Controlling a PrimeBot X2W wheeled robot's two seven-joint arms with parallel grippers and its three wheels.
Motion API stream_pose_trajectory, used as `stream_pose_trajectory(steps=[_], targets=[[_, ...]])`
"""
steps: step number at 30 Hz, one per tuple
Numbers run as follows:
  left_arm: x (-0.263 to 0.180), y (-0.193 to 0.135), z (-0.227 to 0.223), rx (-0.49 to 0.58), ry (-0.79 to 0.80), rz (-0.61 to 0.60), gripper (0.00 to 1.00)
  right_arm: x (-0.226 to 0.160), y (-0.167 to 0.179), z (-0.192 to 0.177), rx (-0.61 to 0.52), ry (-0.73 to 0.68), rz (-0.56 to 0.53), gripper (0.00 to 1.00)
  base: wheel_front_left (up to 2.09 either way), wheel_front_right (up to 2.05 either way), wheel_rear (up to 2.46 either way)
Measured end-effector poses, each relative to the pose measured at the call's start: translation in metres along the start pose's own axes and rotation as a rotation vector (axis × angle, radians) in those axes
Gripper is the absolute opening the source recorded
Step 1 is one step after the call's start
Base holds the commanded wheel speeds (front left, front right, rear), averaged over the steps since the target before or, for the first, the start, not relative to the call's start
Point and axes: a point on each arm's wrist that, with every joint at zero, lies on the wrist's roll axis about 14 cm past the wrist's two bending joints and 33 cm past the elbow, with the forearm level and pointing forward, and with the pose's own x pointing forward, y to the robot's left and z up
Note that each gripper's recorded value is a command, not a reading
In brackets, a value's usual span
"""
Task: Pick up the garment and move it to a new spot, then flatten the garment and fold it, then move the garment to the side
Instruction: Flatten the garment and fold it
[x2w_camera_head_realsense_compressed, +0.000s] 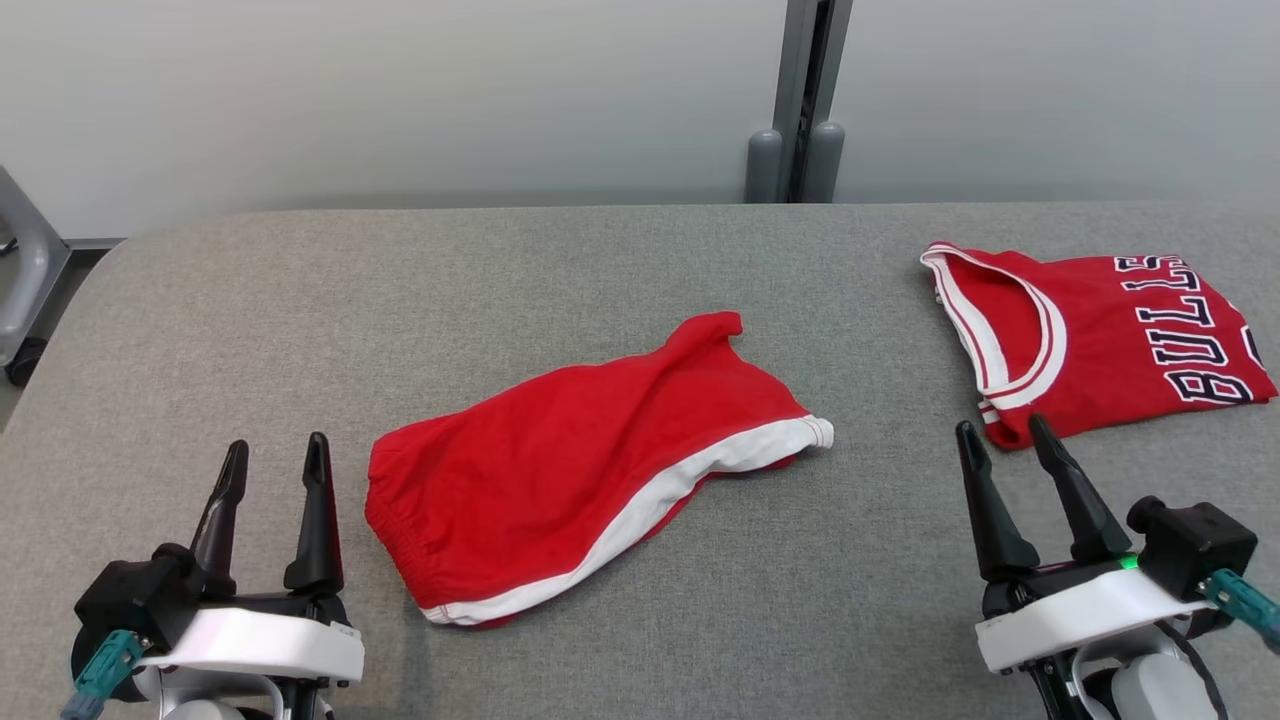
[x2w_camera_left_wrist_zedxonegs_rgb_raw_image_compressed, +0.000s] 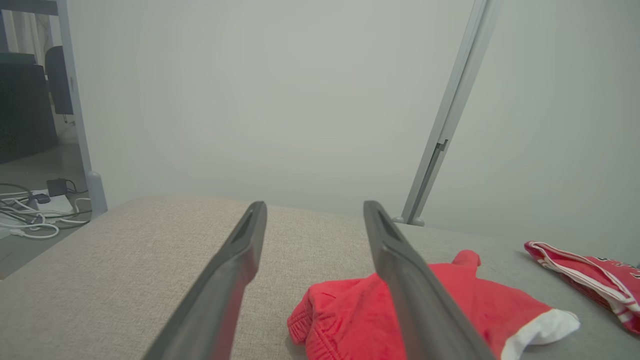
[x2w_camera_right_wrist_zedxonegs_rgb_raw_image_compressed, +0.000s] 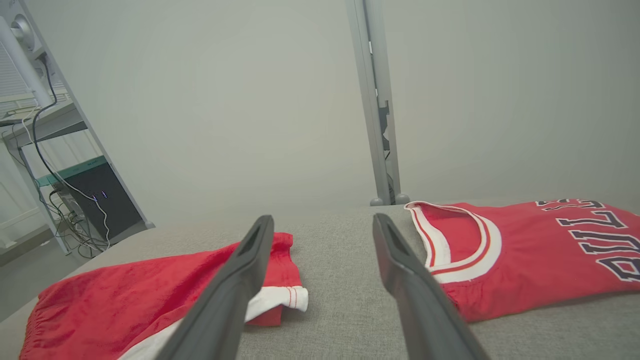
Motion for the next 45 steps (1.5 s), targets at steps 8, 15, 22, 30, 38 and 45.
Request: stream_pose_trajectory(steps=[8,15,22,30,38,45], targets=[[-0.003,-0.001,-0.002,-0.006,0.005,0.004,1.00,0.016,0.008,-0.036,0.024,0.145,0.036,1.00,0.00,0.00,0.00],[-0.008,0.007,-0.001,-0.002,0.007,0.027,1.00,0.036,0.009,-0.070,0.079,0.322,0.038,1.00,0.00,0.00,0.00],[-0.014,0.019,0.001,0.003,0.005,0.058,1.00,0.043,0.029,-0.108,0.208,0.541,0.045,1.00,0.00,0.00,0.00],[-0.020,0.028,0.002,0.008,0.010,0.090,1.00,0.054,0.025,-0.120,0.246,0.677,0.029,1.00,0.00,0.00,0.00],[-0.024,0.036,0.001,0.008,0.015,0.116,1.00,0.056,0.036,-0.133,0.270,0.759,0.047,1.00,0.00,0.00,0.00],[-0.025,0.040,0.000,0.009,0.016,0.125,1.00,0.061,0.040,-0.131,0.272,0.739,0.059,0.00,0.00,0.00,0.00]])
